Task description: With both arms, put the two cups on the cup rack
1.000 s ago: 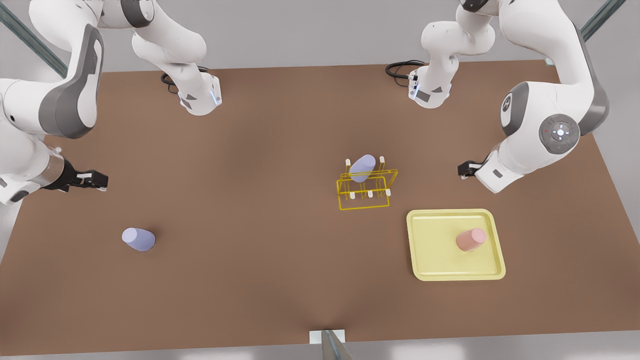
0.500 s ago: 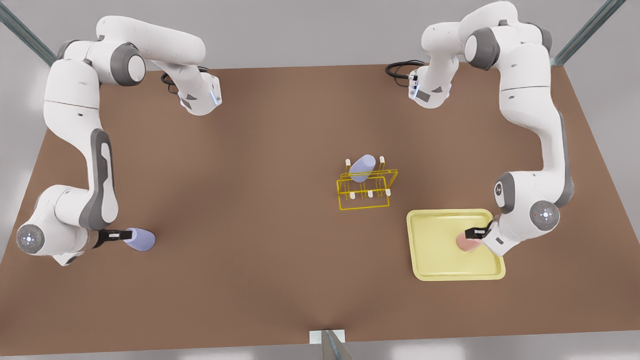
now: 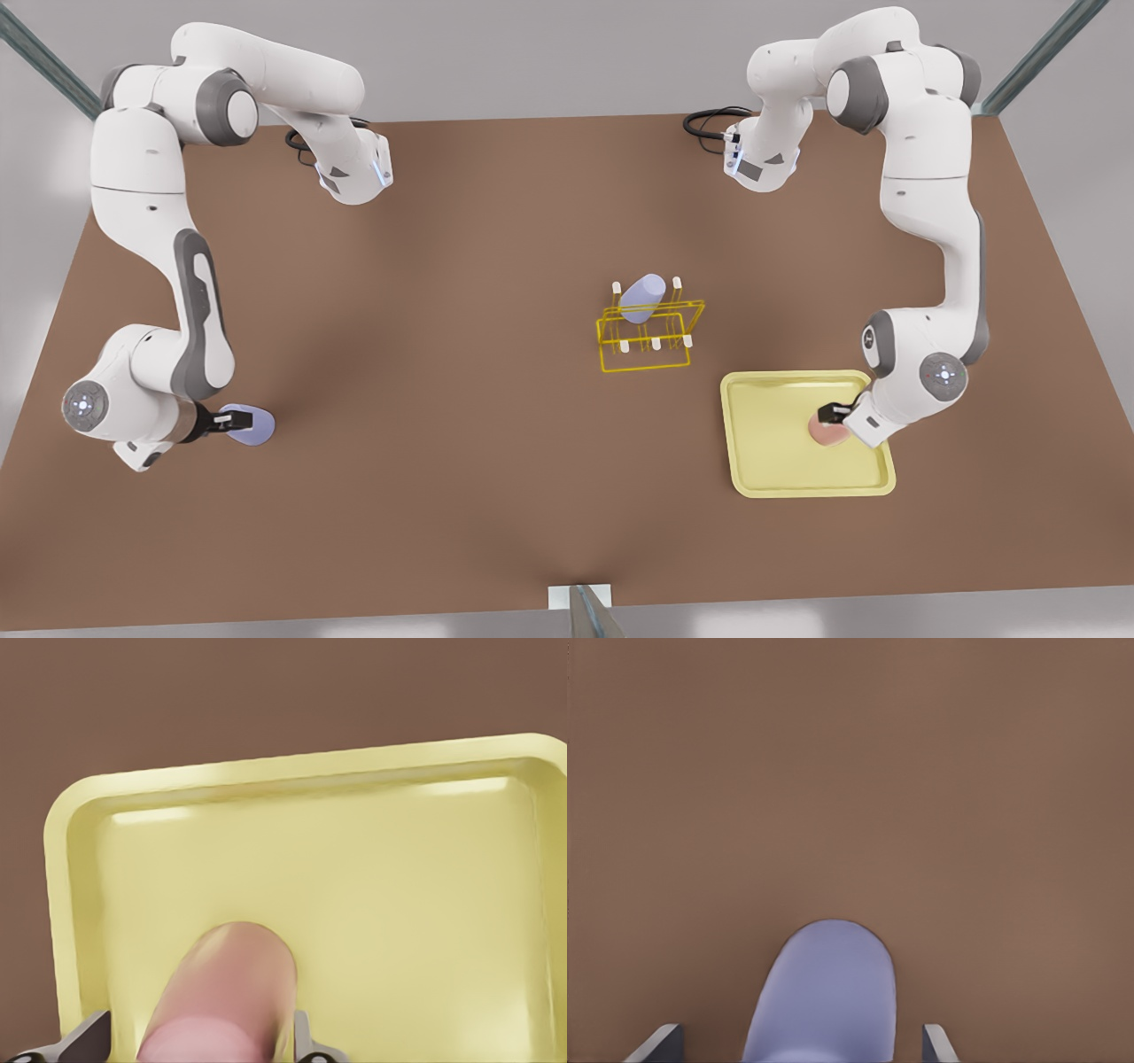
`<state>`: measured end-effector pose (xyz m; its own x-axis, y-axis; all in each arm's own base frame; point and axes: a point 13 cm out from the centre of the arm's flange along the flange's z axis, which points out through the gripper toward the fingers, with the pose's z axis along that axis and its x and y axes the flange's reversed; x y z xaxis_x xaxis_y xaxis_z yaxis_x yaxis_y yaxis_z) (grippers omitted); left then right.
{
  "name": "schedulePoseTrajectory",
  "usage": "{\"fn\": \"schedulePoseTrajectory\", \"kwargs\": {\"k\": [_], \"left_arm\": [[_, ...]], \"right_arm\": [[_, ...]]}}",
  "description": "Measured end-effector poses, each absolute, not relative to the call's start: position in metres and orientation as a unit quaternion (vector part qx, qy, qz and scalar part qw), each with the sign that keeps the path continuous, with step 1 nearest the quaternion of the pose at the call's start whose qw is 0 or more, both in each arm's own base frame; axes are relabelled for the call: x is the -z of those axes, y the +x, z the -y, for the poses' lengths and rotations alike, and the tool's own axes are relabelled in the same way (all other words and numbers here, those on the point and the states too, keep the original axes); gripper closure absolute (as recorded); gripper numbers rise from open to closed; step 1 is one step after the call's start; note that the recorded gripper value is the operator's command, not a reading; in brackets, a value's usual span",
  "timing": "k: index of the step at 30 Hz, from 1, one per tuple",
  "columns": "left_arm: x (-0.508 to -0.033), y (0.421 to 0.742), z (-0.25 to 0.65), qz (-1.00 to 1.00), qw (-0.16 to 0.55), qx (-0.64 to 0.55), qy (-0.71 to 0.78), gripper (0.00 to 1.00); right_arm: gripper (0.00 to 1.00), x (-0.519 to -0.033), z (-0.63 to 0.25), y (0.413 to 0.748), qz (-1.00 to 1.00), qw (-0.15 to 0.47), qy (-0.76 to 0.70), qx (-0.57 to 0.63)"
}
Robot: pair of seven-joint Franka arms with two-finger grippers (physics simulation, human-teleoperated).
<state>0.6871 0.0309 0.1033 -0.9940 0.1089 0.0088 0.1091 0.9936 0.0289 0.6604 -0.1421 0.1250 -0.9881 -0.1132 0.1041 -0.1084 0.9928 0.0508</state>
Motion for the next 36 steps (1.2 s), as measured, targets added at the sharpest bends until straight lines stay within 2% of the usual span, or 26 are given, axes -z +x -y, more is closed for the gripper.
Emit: {"fn": "schedulePoseTrajectory", "kwargs": {"k": [12, 14, 27, 31, 36], "left_arm": [[-0.075, 0.673, -0.031, 0.997, 0.024, 0.013, -0.067, 0.0], [-0.074, 0.673, -0.031, 0.997, 0.025, 0.013, -0.069, 0.09], [-0.077, 0.676, -0.031, 0.997, 0.019, 0.014, -0.076, 0.14], [-0.094, 0.683, -0.026, 0.997, 0.006, 0.015, -0.081, 0.14], [-0.149, 0.694, 0.024, 0.993, -0.022, 0.016, -0.111, 0.15]], "right_arm": [[0.0, -0.095, 0.142, 0.635, 0.995, 0.074, 0.067, 0.023], [0.0, -0.087, 0.144, 0.631, 0.995, 0.072, 0.065, 0.021], [0.0, -0.07, 0.148, 0.623, 0.998, 0.035, 0.054, 0.012], [0.0, -0.07, 0.148, 0.624, 0.998, 0.032, 0.052, 0.012], [0.04, -0.07, 0.149, 0.626, 0.998, 0.029, 0.05, 0.011]]}}
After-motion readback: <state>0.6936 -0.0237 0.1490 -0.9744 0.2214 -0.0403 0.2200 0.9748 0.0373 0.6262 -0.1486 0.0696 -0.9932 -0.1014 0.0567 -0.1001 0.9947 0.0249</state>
